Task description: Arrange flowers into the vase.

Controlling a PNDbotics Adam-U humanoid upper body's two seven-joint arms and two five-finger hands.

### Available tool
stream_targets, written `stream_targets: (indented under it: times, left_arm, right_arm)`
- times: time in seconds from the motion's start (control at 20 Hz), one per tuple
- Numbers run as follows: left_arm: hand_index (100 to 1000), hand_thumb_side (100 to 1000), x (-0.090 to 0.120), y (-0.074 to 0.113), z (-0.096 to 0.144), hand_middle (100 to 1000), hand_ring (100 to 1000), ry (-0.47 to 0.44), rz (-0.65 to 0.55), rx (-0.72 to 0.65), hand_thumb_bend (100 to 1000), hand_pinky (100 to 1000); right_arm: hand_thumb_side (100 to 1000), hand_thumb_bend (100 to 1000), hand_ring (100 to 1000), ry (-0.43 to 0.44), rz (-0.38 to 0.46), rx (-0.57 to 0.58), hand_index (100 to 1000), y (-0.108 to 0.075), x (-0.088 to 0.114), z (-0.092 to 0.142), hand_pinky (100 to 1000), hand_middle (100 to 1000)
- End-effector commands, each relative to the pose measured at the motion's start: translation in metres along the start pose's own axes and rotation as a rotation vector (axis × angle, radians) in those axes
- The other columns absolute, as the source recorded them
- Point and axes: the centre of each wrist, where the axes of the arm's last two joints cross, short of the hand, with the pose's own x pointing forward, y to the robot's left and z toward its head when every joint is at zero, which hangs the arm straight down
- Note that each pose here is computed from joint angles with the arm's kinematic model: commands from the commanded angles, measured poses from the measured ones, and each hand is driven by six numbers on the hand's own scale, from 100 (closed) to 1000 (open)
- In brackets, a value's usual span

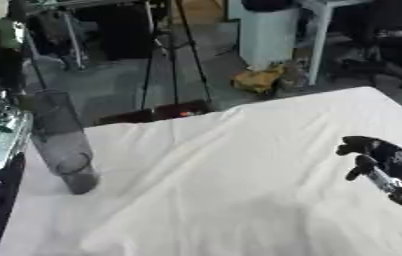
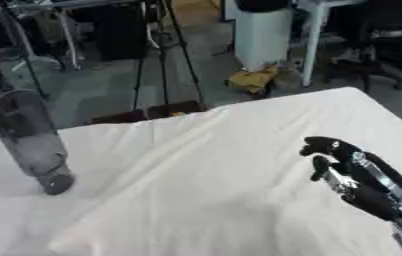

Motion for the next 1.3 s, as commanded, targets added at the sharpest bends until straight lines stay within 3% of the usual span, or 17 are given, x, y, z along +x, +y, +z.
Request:
stream_targets:
  times: [0.05, 0.2, 0.25, 0.3, 0.5, 0.9, 1.3]
  left_arm:
    - [100, 838, 0.014, 0.008, -0.007, 100, 100, -0.019, -0.038, 0.029, 716, 100]
    - [100, 838, 0.015, 0.008, -0.007, 100, 100, -0.016, -0.044, 0.031, 716, 100]
    - [193, 867, 0.011, 0.005, -0.004, 100, 100, 0.002, -0.045, 0.022, 659, 100]
    - [220, 878, 0.007, 0.0, -0.001, 100, 100, 0.019, -0.044, 0.014, 638, 100]
    - [243, 888, -0.002, -0.009, 0.003, 100, 107, 0.041, -0.015, 0.021, 588, 100]
    - [340, 892, -0.012, -0.011, 0.004, 100, 229, 0.038, 0.005, 0.076, 590, 248]
    - [415, 895, -0.015, -0.005, 0.001, 237, 377, 0.032, -0.025, 0.137, 585, 415]
  right_arm:
    - [645, 142, 904, -0.014, 0.029, -0.003, 899, -0.009, 0.006, -0.002, 572, 729]
    - [645, 142, 904, -0.014, 0.029, -0.003, 899, -0.009, 0.006, -0.002, 572, 729]
    - [645, 145, 903, -0.017, 0.028, -0.003, 899, -0.009, 0.006, -0.002, 572, 729]
    - [645, 146, 903, -0.018, 0.028, -0.003, 899, -0.009, 0.006, -0.002, 572, 728]
    - [644, 148, 903, -0.018, 0.029, -0.002, 899, -0.009, 0.006, -0.002, 572, 728]
    - [644, 151, 903, -0.021, 0.028, 0.002, 899, -0.009, 0.006, -0.003, 571, 728]
    - [643, 156, 901, -0.021, 0.027, 0.002, 898, -0.008, 0.006, -0.003, 571, 726]
